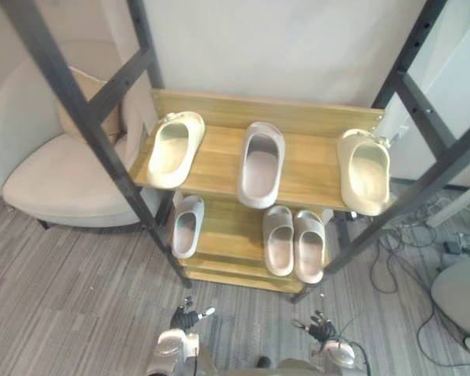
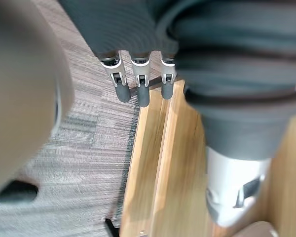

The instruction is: Organize the slippers on the shoe rack

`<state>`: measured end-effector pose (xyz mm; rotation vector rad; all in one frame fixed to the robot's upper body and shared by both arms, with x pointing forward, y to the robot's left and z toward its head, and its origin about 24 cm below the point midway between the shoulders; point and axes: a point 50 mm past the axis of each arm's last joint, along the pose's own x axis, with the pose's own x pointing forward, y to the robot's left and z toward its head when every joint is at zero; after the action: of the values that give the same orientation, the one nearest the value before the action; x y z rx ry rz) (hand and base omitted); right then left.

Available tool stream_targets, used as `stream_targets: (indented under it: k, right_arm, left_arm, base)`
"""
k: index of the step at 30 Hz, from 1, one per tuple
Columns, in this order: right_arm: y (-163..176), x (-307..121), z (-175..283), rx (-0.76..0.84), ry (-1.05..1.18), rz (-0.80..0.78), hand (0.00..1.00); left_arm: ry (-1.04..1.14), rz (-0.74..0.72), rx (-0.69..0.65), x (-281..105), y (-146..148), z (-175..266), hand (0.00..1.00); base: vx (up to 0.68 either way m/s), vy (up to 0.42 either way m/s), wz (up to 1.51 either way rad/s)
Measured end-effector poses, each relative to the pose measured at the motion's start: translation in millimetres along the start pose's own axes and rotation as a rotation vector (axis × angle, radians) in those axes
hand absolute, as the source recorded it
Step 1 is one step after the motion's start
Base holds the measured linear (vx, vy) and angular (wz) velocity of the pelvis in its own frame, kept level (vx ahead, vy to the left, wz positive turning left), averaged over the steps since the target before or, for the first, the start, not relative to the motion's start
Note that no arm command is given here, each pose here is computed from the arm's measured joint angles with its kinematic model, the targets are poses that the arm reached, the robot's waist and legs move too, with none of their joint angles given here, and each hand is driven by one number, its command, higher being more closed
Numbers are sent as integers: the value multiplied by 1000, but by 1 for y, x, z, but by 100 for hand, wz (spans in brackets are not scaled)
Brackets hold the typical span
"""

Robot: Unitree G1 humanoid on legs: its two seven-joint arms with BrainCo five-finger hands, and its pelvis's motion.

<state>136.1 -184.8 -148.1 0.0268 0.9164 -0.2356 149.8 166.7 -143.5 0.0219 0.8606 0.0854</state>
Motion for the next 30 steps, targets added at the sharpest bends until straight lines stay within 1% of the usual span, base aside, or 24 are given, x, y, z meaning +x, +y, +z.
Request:
stream_targets:
  k: [6, 9, 15, 18, 24, 30]
  right_arm:
    - [3, -3, -11, -12, 36, 9, 0]
    - [2, -3, -11, -13, 38, 8, 0]
    - [3, -3, -12, -29, 37, 5, 0]
    - [9, -6, -6, -94, -13, 27, 0]
    - [27, -19, 22, -184, -216, 95, 0]
    - [26, -42, 40, -228, -378, 93, 0]
  left_arm:
    - [66, 36, 60, -5, 21, -18, 0]
    - [86, 42, 84, -7, 25, -24, 0]
    - [98, 30, 103, -8, 23, -27, 0]
    - [100, 26, 112, -8, 23, -27, 0]
    - [97, 28, 139, -8, 21, -27, 0]
    - [94, 46, 138, -8, 21, -27, 0]
  base:
    - [181, 73, 15]
    - [71, -6, 14]
    - [-9, -3, -13]
    - [-50, 13, -37]
    - [-116, 36, -36]
    - [-159, 44, -18]
